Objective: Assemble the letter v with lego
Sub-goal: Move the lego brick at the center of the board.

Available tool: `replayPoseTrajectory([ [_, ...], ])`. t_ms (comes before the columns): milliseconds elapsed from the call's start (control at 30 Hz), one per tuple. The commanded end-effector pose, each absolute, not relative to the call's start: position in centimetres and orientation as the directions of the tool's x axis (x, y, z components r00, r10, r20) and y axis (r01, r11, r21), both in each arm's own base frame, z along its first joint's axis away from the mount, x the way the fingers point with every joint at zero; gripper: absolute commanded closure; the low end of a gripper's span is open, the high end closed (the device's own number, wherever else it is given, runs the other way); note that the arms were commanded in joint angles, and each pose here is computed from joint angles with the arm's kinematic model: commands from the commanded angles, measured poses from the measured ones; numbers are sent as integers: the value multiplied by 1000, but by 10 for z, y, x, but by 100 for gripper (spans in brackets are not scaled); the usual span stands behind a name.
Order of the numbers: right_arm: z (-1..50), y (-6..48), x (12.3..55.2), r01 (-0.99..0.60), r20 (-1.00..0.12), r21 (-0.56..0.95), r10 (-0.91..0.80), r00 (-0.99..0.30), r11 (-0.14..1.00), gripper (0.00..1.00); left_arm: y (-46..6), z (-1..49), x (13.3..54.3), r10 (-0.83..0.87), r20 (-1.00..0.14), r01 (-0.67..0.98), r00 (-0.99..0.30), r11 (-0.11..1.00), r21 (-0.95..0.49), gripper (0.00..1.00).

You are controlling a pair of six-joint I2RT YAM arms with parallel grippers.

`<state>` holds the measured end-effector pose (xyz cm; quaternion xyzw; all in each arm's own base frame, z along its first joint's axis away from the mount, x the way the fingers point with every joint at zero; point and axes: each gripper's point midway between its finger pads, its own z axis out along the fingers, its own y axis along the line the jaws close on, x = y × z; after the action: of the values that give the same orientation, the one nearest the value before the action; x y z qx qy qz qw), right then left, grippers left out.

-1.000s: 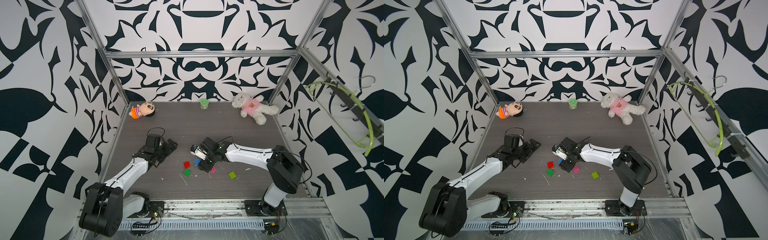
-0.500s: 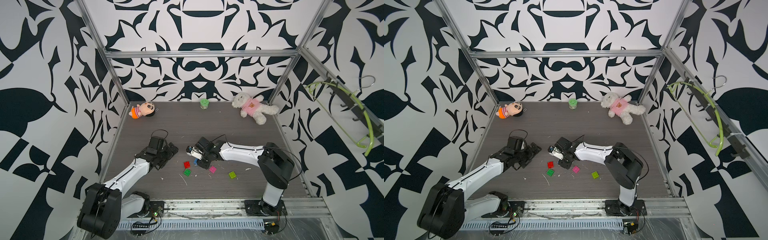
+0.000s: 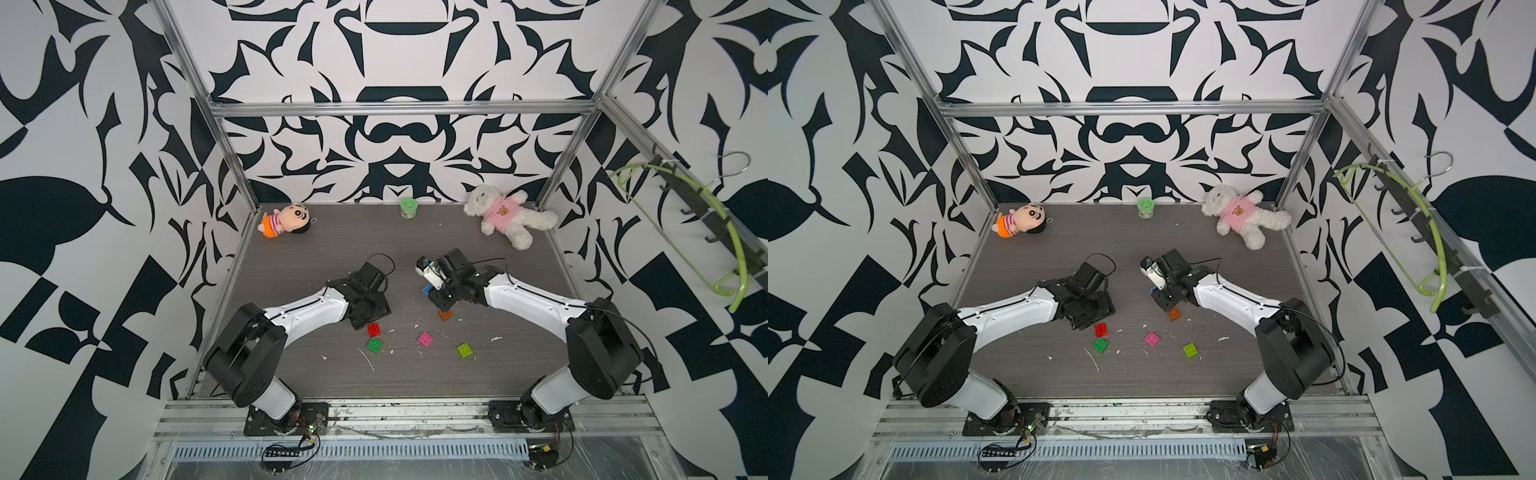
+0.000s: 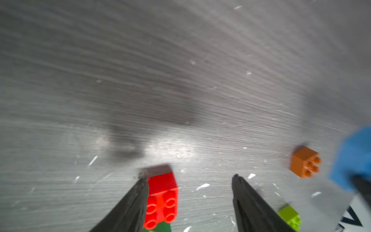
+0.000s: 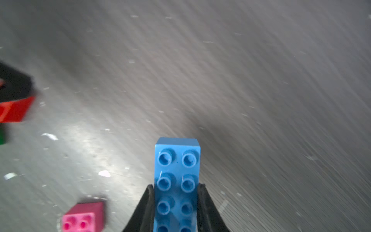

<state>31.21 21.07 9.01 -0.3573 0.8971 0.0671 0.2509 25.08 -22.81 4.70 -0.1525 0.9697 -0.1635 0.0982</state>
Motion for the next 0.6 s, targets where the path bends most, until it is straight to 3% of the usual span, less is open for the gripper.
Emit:
replayPoseTrajectory([
  [0, 104, 199, 318, -619, -532, -51, -545, -648, 784, 96, -207, 45, 238, -274, -133, -245, -953, 948, -202, 31],
  [133, 108, 197, 319, -607, -547, -50, -530, -648, 793, 97, -206, 46, 233, -231, -120, -213, -965, 965, -151, 29],
  [233, 110, 196, 320, -599, -554, -55, -524, -647, 799, 97, -219, 39, 230, -196, -100, -180, -976, 973, -145, 38],
  [400, 114, 195, 318, -598, -564, -55, -519, -642, 800, 98, -229, 28, 228, -169, -81, -157, -982, 979, -132, 39],
  [567, 120, 191, 318, -587, -576, -70, -513, -636, 806, 98, -235, 22, 233, -137, -68, -129, -988, 985, -112, 58],
])
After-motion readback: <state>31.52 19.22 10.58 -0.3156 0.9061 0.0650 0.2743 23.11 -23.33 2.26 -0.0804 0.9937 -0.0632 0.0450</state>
